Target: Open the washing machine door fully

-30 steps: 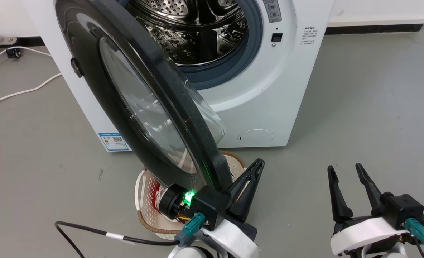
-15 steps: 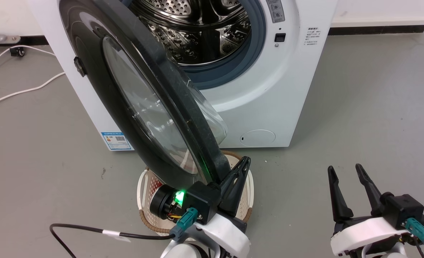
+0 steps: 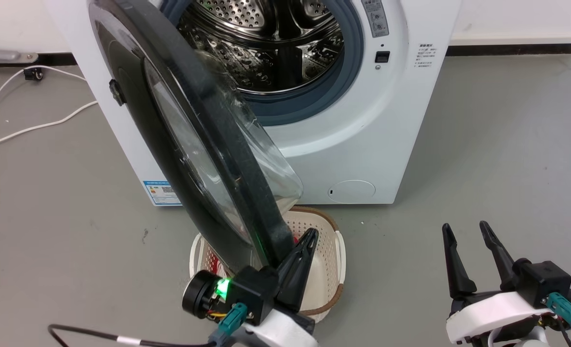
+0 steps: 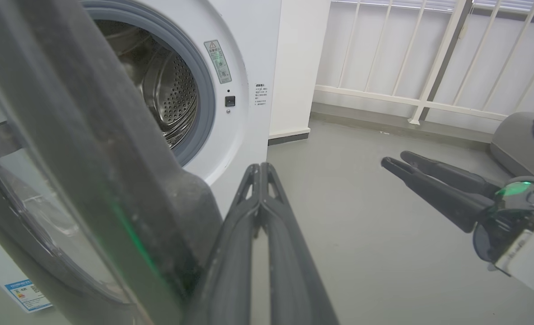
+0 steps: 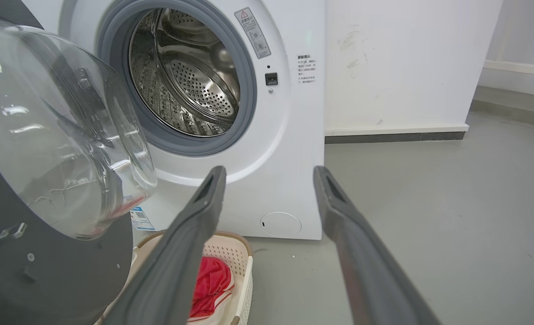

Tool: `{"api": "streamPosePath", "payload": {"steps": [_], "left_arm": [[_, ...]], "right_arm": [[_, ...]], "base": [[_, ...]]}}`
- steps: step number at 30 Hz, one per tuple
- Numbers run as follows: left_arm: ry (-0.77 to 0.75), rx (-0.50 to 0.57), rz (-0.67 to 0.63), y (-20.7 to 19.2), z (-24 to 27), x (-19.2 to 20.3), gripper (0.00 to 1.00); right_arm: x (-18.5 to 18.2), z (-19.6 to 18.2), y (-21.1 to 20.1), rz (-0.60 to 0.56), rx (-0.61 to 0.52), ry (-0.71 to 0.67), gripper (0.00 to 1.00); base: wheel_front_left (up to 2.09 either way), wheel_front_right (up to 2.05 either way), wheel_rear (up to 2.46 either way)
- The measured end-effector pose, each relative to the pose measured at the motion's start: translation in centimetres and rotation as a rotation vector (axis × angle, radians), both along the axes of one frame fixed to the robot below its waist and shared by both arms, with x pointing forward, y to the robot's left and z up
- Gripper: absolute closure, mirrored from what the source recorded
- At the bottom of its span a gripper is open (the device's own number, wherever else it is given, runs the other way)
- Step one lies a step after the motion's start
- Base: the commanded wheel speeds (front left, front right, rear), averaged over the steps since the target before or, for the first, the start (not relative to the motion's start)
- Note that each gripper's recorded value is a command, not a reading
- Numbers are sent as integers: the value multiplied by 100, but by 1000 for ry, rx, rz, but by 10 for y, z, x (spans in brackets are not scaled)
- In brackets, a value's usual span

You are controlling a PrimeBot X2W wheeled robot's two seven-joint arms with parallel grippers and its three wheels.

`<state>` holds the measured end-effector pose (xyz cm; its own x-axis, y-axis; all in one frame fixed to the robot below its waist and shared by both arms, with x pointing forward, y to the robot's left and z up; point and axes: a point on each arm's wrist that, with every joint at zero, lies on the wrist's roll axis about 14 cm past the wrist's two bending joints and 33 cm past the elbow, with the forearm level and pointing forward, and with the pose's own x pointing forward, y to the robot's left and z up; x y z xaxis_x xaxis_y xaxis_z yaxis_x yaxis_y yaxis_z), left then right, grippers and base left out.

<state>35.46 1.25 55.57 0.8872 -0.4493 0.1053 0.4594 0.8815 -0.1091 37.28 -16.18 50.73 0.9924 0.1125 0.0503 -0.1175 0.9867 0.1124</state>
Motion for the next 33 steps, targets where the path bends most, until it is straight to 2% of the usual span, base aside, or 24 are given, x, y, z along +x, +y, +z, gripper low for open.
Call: {"api": "streamPosePath", "payload": {"steps": [18,33], "left_arm": [[58,28,154,52,-16,-37,100],[44,21,357,108,-16,-42,100]], "right_arm": [[3,7,35,107,-13,-14,0],[18,7,74,220,-14,-12,0]], "base": [[0,0,0],[0,0,0]]}}
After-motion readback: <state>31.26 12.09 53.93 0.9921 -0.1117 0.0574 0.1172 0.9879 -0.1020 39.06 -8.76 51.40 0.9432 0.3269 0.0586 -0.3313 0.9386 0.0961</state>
